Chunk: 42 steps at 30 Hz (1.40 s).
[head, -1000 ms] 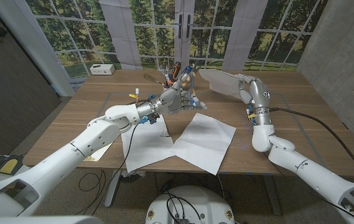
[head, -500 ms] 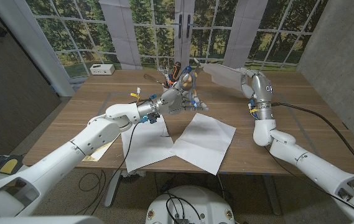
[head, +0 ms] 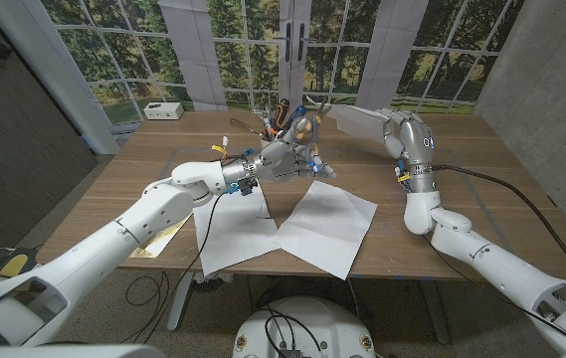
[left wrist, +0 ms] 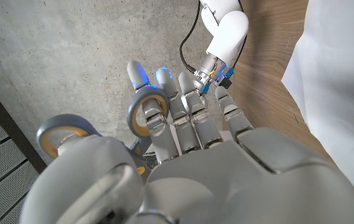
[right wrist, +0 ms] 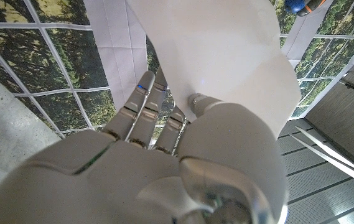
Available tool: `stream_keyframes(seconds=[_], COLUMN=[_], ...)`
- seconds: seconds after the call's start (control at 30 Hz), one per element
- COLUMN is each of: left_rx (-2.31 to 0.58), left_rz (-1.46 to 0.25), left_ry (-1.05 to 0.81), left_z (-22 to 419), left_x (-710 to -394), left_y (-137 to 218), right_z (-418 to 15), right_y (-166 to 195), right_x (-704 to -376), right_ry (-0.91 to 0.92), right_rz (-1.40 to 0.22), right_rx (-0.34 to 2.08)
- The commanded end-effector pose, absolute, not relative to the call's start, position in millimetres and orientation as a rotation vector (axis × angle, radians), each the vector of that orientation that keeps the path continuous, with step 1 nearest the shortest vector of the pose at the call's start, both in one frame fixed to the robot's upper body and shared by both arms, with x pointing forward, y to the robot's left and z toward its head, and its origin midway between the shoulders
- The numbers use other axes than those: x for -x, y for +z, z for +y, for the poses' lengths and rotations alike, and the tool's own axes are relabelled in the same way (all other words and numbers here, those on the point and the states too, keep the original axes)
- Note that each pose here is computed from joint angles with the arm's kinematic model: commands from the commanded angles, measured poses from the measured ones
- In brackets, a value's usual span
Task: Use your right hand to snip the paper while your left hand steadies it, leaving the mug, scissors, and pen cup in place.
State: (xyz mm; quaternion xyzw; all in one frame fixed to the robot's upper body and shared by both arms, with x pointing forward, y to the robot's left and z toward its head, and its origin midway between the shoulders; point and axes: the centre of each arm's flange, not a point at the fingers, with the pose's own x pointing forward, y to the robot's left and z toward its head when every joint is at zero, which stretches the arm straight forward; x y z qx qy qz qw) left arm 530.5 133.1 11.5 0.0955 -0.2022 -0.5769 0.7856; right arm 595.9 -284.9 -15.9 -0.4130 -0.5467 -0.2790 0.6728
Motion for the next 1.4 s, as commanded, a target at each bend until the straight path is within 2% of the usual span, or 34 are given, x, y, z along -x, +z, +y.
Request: stream_keyframes(seconds=[0.03,0.47,1.4], left_rx=[-0.216,-0.233,-0.225], left_rz=[-0.432,-0.409,-0.412], left_ry=[-1.253,-1.256,-1.264], left_z=[131,132,131], left_x=[-530,-531,-526], left_y=[12,8,4], right_z=[-282,-271,-280], right_y=[-21,-18,-15], right_x=[-589,-582,-588], right_ry=[-0.644,-0.69,-0.727], right_rz=[-1.266,-1.336,-1.273], right_rx=[0.966,1.024,1.014])
